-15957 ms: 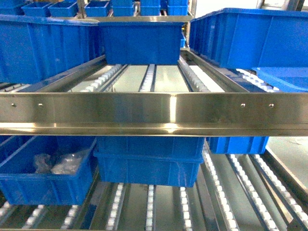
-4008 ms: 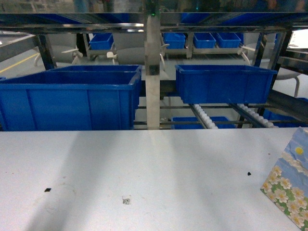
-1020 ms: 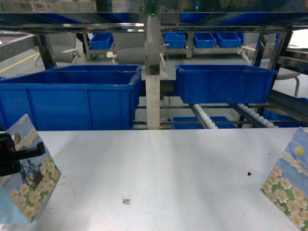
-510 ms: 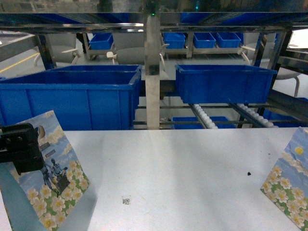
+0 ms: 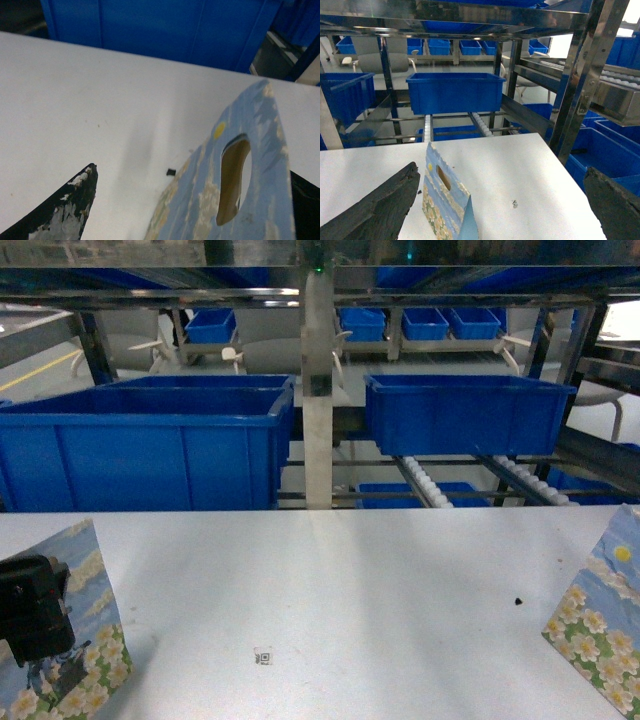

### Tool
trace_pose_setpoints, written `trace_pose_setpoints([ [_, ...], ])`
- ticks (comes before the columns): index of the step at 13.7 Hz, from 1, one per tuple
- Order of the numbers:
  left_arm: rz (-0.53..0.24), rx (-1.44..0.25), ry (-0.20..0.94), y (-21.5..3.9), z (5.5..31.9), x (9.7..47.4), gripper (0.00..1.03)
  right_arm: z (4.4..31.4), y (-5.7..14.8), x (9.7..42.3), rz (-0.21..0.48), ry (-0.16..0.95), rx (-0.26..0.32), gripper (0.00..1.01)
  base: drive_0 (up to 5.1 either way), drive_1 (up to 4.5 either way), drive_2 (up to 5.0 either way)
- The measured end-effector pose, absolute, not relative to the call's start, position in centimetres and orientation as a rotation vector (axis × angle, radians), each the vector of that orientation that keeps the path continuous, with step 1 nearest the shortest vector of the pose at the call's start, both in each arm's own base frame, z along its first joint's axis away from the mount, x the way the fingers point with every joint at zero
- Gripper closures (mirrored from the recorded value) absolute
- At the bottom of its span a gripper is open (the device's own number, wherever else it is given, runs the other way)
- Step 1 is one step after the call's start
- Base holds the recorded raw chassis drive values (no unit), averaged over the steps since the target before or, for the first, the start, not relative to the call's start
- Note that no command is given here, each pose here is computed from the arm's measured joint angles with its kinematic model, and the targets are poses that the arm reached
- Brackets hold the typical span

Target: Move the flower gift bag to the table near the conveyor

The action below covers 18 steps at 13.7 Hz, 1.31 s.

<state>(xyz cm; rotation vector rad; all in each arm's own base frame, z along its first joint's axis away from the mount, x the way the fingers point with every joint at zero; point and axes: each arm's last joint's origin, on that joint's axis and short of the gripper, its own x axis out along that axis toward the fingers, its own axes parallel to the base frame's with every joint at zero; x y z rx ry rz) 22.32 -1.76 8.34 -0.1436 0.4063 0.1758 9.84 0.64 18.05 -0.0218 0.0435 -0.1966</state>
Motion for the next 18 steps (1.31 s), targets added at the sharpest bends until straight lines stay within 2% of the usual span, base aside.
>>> trace_pose_setpoints([
  [2, 0.170, -0.174, 0.440, -1.7, 8.4, 21.3, 0.05, 18.1, 0.6, 9.8, -0.197, 0.044, -0.022, 0.03, 0.0, 0.00, 0.0],
  [6, 0.125, -0.196, 0.412, -1.7, 10.2, 19.5, 0.05, 18.1, 0.6, 9.8, -0.197, 0.044, -0.022, 0.03, 0.0, 0.00, 0.0],
  [10, 0.103, -0.213, 0.320, -1.2, 12.0, 18.9, 0.05, 18.1, 0.6, 9.8, -0.197, 0.044, -0.022, 0.03, 0.0, 0.00, 0.0],
  [12, 0.111, -0.204, 0.281, -0.1, 13.4, 18.5, 0.05, 18.1, 0.6, 9.8, -0.197, 0.044, -0.022, 0.03, 0.0, 0.00, 0.0],
  [14, 0.080, -0.171, 0.240, 0.8, 15.8, 17.9, 0.05, 18.1, 0.6, 9.8, -0.197, 0.044, -0.022, 0.03, 0.0, 0.00, 0.0],
  [16, 0.051, -0.137, 0.220, 1.6, 18.1, 16.0, 0.05, 18.1, 0.6, 9.8, -0.197, 0.044, -0.022, 0.03, 0.0, 0.00, 0.0],
  [18, 0.071, -0.124, 0.243, 2.6, 18.8, 12.7, 0.05, 18.1, 0.6, 9.8, -0.197, 0.044, -0.022, 0.03, 0.0, 0.00, 0.0],
])
